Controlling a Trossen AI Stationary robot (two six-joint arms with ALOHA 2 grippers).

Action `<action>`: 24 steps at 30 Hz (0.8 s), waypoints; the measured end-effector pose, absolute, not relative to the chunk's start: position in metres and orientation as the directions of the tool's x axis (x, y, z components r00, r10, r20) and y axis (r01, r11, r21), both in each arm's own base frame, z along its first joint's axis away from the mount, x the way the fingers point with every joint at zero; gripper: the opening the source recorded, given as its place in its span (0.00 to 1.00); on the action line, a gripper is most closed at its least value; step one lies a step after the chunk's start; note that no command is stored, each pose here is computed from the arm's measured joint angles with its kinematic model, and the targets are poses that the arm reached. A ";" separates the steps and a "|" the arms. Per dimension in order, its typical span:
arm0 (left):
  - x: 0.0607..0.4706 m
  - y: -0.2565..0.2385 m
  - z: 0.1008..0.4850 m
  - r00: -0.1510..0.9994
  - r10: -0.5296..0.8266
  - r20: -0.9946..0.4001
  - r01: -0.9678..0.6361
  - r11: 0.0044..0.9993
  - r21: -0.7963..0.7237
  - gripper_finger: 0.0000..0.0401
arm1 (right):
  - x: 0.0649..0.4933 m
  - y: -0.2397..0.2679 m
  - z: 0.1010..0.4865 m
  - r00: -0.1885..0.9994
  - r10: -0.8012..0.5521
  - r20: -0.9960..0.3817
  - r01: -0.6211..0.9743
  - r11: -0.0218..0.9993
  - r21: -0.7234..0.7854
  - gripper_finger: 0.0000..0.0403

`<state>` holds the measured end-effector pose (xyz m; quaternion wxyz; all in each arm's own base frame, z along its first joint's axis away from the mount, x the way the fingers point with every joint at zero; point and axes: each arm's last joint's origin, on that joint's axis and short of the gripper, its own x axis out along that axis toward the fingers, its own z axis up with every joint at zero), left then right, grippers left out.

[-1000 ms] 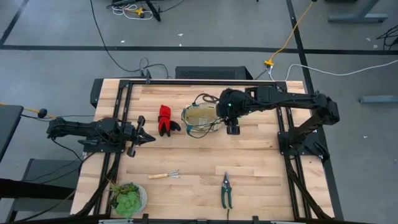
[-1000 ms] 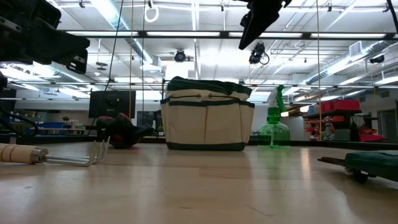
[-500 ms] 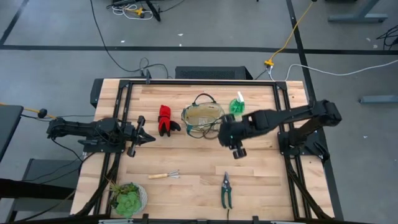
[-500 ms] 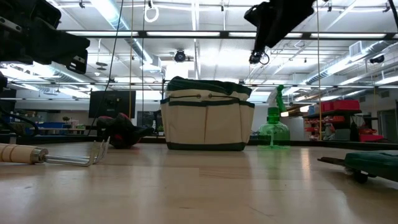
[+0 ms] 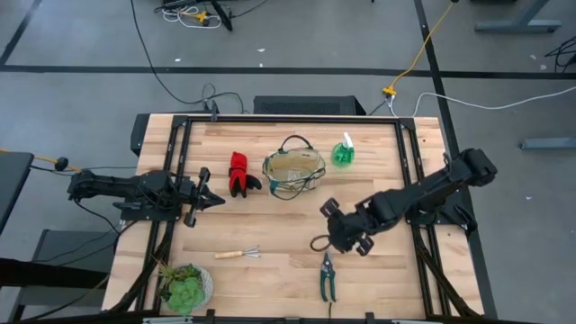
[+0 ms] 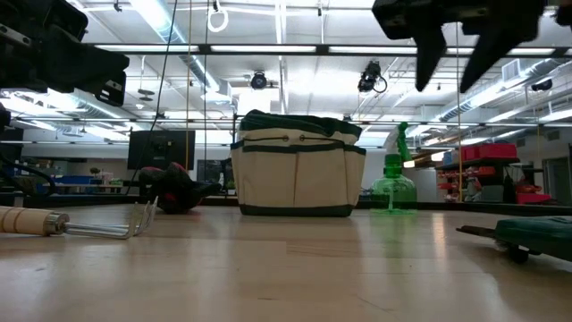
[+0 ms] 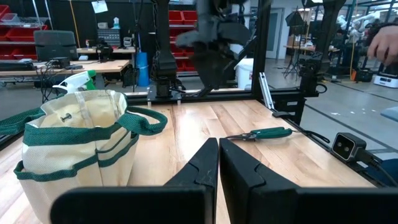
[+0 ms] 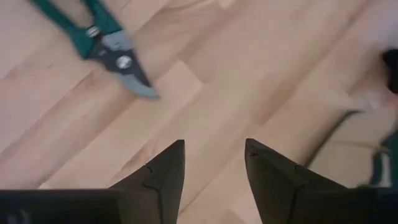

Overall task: Pick & Place Garden tools in Gardening bag
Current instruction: Put the green shear scissors into the gardening bag

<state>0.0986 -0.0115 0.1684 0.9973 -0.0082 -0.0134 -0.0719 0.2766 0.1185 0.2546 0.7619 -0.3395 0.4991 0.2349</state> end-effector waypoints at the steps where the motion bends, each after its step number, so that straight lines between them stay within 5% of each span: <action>1: 0.099 -0.012 0.168 0.989 -0.143 0.028 0.144 0.990 -0.014 0.05 | 0.275 0.121 0.252 0.388 0.021 -0.922 -0.708 0.647 -0.283 0.42; 24: 0.099 -0.012 0.168 0.989 -0.143 0.028 0.144 0.990 -0.014 0.05 | 0.280 0.138 0.241 0.435 0.063 -0.898 -0.745 0.585 -0.320 0.42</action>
